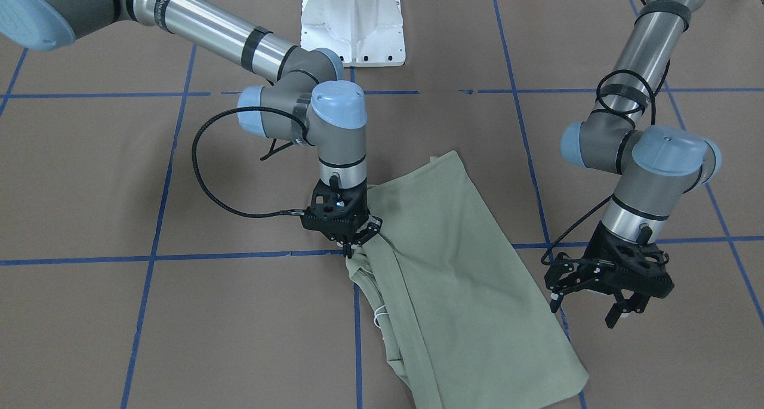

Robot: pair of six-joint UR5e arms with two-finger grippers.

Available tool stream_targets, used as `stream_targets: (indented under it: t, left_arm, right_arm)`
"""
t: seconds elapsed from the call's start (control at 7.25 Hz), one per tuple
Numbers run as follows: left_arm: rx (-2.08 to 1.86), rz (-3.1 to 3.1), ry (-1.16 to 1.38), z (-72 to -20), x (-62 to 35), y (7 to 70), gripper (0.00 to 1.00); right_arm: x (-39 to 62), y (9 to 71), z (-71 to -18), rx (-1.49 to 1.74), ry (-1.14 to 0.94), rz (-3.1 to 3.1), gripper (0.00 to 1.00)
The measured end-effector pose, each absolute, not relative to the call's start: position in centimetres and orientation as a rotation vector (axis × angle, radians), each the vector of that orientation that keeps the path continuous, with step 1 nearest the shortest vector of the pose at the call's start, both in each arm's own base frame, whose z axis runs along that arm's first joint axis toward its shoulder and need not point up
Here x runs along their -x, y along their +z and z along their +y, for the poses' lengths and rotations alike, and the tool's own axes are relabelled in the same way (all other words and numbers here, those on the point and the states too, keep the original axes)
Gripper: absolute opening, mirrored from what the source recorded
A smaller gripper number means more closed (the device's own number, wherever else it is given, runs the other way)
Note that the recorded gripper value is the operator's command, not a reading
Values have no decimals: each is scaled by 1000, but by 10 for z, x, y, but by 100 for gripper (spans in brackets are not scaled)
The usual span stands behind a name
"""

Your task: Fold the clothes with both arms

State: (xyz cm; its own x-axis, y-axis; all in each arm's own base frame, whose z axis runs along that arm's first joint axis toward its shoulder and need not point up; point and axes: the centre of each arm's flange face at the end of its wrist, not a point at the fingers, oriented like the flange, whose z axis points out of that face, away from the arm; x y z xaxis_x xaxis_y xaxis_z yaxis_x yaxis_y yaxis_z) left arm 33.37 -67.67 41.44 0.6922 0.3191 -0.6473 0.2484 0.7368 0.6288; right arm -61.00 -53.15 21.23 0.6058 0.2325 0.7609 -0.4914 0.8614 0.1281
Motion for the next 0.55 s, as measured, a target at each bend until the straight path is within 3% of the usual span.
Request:
stream_targets:
  t: [0.55]
  left_arm:
    - [-765,830,48,-675,-336,414,100]
  right_arm:
    - [552,266,-419,-365,367,-816,0]
